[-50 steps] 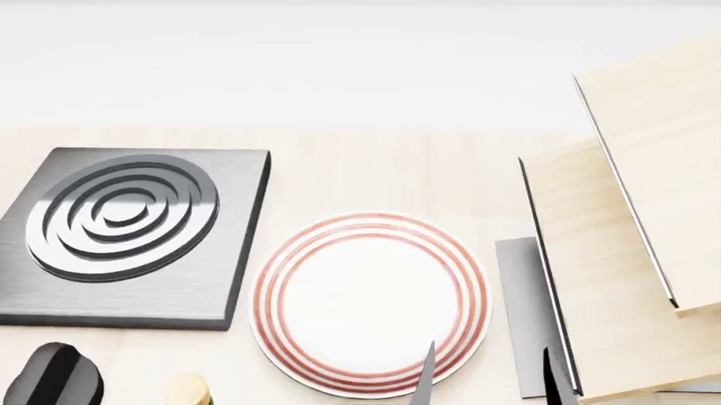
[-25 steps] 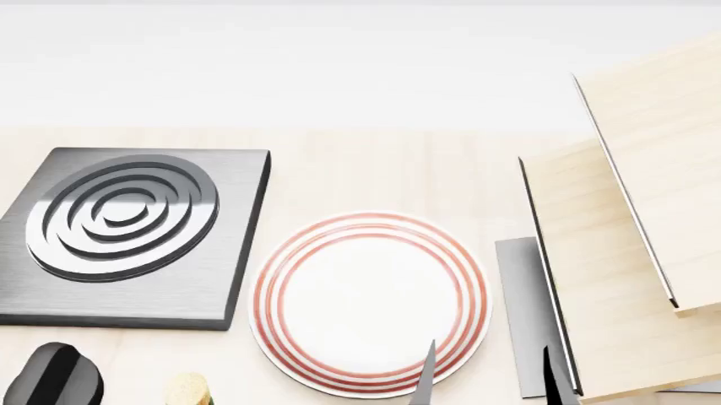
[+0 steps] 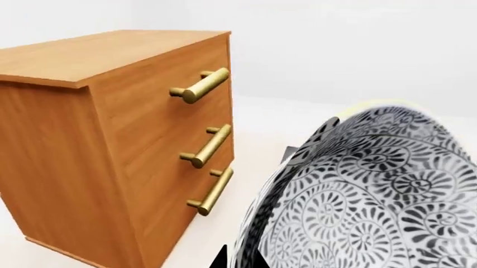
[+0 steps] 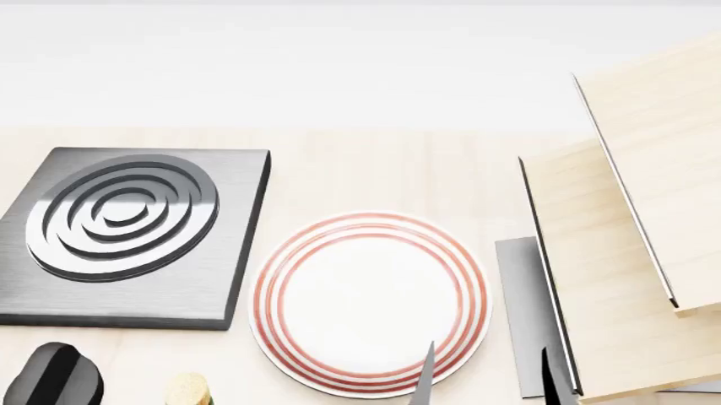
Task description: Pick up the akita bowl and put it on the plate.
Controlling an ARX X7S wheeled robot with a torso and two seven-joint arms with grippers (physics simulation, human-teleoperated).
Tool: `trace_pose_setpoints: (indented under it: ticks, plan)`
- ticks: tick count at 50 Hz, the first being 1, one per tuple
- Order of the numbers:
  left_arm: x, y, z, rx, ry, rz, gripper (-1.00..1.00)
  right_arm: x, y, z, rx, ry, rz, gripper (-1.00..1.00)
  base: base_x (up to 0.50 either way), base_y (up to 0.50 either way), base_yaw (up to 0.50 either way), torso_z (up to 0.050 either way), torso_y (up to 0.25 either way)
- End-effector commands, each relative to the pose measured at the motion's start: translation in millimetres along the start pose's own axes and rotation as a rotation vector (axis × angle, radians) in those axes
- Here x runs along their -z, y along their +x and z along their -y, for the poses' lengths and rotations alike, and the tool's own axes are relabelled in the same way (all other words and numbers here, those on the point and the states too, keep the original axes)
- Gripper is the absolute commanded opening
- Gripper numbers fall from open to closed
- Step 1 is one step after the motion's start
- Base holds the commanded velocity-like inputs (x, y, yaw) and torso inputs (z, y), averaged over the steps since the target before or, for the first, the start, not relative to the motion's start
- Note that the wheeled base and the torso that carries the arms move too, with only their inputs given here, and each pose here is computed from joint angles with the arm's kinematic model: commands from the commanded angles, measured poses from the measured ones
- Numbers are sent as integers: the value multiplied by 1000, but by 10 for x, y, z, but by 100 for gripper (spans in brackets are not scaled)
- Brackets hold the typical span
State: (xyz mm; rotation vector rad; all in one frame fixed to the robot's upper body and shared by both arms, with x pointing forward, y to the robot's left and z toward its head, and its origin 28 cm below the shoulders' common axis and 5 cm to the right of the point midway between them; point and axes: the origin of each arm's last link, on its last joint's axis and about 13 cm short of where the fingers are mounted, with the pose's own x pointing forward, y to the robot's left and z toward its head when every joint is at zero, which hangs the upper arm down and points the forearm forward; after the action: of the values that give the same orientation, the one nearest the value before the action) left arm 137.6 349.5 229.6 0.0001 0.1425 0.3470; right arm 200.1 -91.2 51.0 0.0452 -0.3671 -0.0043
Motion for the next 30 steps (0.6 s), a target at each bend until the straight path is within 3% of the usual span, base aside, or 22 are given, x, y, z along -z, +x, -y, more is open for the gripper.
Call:
trace_pose_setpoints:
  ticks: [1, 15, 19, 27, 30]
  plan:
    - [-161, 67, 45, 20, -91, 117, -100, 9, -4, -5, -4, 1, -1, 100, 0, 0, 0, 0, 0]
    - [-466, 193, 178, 73, -217, 238, -100, -1, -13, -9, -8, 4, -2, 100, 0, 0, 0, 0, 0]
    - [-564, 274, 255, 97, -224, 219, -100, -11, -9, -4, -9, 6, 0, 100, 0, 0, 0, 0, 0]
    - [-784, 495, 470, 198, -350, 160, -100, -21, -8, 0, -10, 9, 5, 100, 0, 0, 0, 0, 0]
    - [-843, 665, 593, 200, -356, 106, -100, -14, -7, -2, -11, 9, 5, 100, 0, 0, 0, 0, 0]
